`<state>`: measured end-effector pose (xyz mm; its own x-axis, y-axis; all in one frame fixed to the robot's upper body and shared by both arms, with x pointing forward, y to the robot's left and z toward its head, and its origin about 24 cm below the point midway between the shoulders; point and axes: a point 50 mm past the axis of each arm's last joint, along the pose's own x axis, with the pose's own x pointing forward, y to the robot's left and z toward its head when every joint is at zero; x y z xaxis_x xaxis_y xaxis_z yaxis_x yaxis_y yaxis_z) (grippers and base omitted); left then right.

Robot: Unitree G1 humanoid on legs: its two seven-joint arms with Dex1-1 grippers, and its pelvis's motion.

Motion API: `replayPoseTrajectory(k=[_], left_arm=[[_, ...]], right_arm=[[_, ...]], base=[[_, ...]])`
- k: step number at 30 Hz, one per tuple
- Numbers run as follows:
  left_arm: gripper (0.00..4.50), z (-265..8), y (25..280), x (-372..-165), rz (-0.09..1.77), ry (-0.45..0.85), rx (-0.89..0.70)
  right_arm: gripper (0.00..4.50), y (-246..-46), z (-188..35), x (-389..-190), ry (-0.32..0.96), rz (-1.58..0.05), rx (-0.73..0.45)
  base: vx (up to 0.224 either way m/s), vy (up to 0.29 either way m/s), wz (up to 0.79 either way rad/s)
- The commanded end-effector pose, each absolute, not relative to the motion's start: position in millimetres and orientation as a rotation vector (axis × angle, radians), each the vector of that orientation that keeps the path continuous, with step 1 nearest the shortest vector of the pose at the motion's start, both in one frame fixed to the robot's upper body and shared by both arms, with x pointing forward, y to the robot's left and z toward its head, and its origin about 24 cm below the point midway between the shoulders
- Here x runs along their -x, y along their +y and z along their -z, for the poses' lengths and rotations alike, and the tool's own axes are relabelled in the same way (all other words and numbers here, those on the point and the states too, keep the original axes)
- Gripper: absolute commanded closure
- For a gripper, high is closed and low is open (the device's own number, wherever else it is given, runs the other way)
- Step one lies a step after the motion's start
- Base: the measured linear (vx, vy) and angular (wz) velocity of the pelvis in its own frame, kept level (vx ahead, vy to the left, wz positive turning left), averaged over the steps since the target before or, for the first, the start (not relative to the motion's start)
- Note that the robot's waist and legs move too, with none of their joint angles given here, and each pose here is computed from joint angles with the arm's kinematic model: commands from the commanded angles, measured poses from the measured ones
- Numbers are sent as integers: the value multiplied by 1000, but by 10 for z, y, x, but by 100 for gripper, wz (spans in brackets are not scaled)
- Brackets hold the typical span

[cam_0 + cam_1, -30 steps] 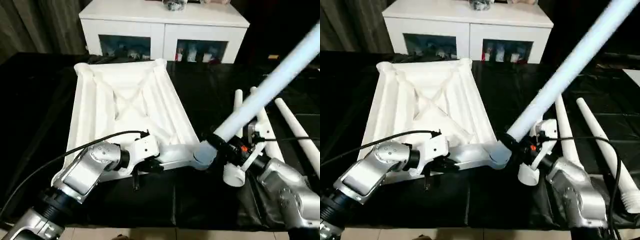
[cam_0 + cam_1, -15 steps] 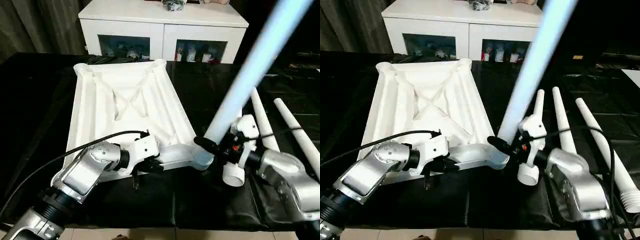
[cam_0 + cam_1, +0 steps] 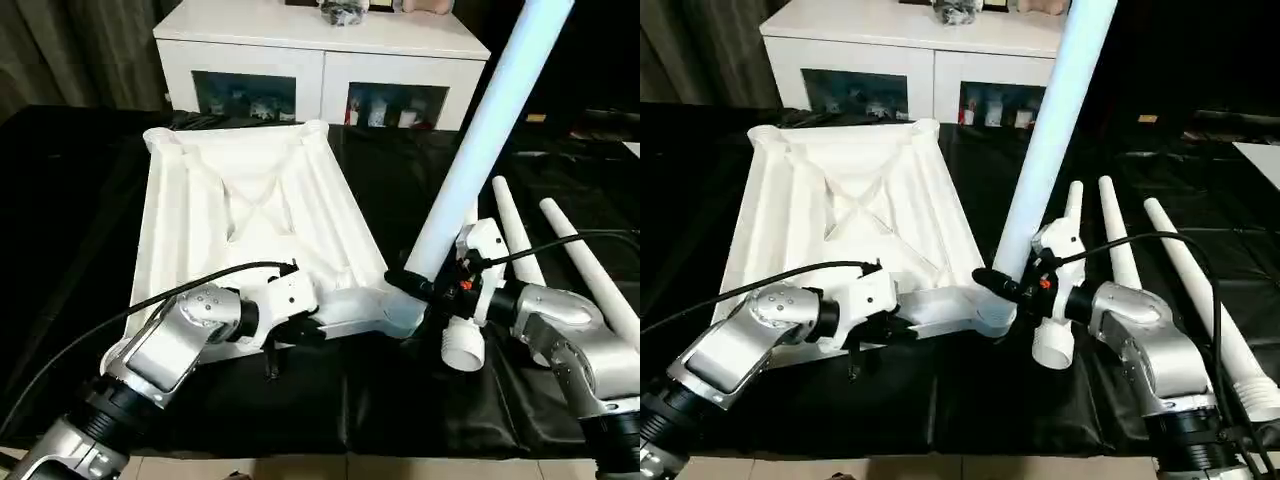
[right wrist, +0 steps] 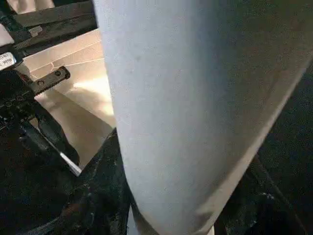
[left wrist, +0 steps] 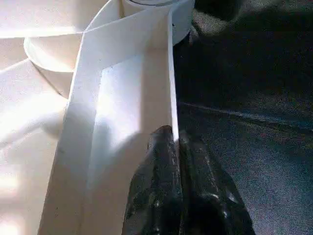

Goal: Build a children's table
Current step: Insert table leg to table base

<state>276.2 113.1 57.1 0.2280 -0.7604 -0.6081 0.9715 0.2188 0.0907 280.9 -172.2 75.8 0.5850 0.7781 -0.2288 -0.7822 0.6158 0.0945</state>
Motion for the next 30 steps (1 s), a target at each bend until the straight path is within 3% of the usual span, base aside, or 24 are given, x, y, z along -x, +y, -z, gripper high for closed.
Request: replayPoseTrajectory(k=[1, 5, 9, 12, 16, 20, 26, 30], left_arm=[[450, -837, 1049, -2835, 1267, 340, -515], [450, -839, 1076, -2873, 1244, 344, -511], [450, -844, 1094, -3044, 1115, 327, -449], [450, -822, 1072, -3167, 1023, 332, -377], [450, -805, 1024, -3314, 882, 360, -423], [450, -881, 817, -3444, 706, 400, -409], [450, -981, 481, -3443, 661, 378, -429], [450, -1038, 383, -3425, 662, 372, -393]], right_arm=[[266, -1782, -275, -2672, 497, -835, 14], [266, -1776, -245, -2736, 483, -761, 21], [266, -1727, -183, -2882, 472, -594, 32], [266, -1653, -151, -2999, 464, -492, 46], [266, -1507, -143, -3219, 447, -342, 37], [266, -1329, -184, -3444, 447, -176, -31], [266, -1186, -242, -3574, 438, -48, -141], [266, -1151, -274, -3616, 420, 2, -140]], base=[[0, 0, 0], [0, 0, 0], [0, 0, 0], [0, 0, 0], [0, 0, 0], [-14, 4, -2], [0, 0, 0], [0, 0, 0]])
